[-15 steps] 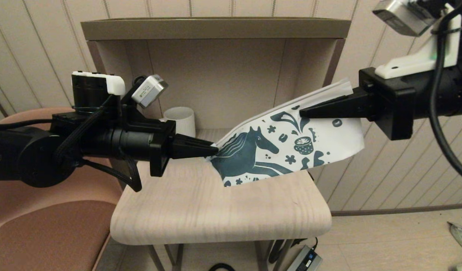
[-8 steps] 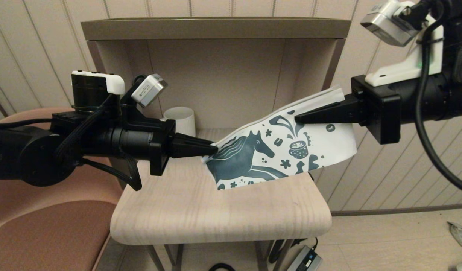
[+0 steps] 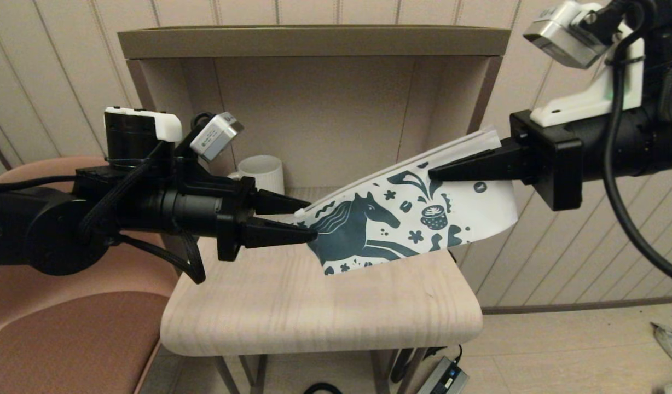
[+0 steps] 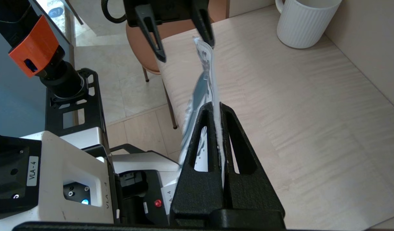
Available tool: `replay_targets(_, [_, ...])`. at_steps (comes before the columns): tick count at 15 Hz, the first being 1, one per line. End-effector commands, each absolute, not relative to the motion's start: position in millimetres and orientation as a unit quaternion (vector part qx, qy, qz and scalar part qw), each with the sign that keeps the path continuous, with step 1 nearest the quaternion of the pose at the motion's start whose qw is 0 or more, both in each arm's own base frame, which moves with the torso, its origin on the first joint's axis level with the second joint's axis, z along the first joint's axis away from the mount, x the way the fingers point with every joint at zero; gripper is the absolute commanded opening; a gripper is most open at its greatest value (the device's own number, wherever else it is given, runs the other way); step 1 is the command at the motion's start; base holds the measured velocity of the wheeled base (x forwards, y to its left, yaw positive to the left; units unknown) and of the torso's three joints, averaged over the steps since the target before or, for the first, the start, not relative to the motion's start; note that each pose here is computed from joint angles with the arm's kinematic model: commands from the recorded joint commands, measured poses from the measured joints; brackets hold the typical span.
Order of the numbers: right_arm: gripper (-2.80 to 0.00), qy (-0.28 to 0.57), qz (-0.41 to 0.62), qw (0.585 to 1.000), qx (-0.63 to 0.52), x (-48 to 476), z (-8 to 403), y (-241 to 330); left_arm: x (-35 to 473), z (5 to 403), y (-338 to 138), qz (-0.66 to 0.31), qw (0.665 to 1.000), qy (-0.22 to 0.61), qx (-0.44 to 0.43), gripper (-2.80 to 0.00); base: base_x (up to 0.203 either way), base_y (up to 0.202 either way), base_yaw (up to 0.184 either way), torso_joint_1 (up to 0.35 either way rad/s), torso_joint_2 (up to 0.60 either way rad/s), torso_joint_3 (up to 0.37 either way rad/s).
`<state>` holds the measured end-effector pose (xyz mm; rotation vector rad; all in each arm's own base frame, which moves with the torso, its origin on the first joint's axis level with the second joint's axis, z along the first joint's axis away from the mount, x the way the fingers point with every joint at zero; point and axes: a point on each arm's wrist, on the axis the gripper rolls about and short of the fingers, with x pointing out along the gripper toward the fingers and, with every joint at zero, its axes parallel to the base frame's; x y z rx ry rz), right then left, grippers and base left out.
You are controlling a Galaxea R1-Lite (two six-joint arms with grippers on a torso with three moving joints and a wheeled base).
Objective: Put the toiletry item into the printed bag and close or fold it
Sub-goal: Close the strorage bag and place it on the desk
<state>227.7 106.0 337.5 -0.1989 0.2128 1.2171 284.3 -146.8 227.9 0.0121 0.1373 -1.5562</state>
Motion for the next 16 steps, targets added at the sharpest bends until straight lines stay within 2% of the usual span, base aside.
replay_targets(1, [-2.8, 0.106, 0.571, 0.809, -0.092, 231, 334, 107, 285, 233, -143, -0.699, 0.713, 0.055, 0.006, 0.0, 0.0, 0.0, 0.0, 0.0, 0.0, 0.0])
replay_targets(7, [-2.8, 0.111, 0.569, 0.81, -0.089, 251, 317, 115, 272, 277, -85, -0.643, 0.765, -0.008, 0.03, 0.0, 0.0, 0.0, 0.0, 0.0, 0.0, 0.0])
replay_targets(9, [-2.8, 0.115, 0.564, 0.812, -0.09, 261, 310, 122, 263, 283, -76, -0.642, 0.765, -0.018, 0.034, 0.0, 0.0, 0.0, 0.0, 0.0, 0.0, 0.0])
replay_targets(16, [-2.8, 0.059, 0.478, 0.867, -0.13, 280, 276, 149, 267, 277, -77, -0.641, 0.766, -0.023, 0.039, 0.0, 0.0, 0.0, 0.0, 0.0, 0.0, 0.0])
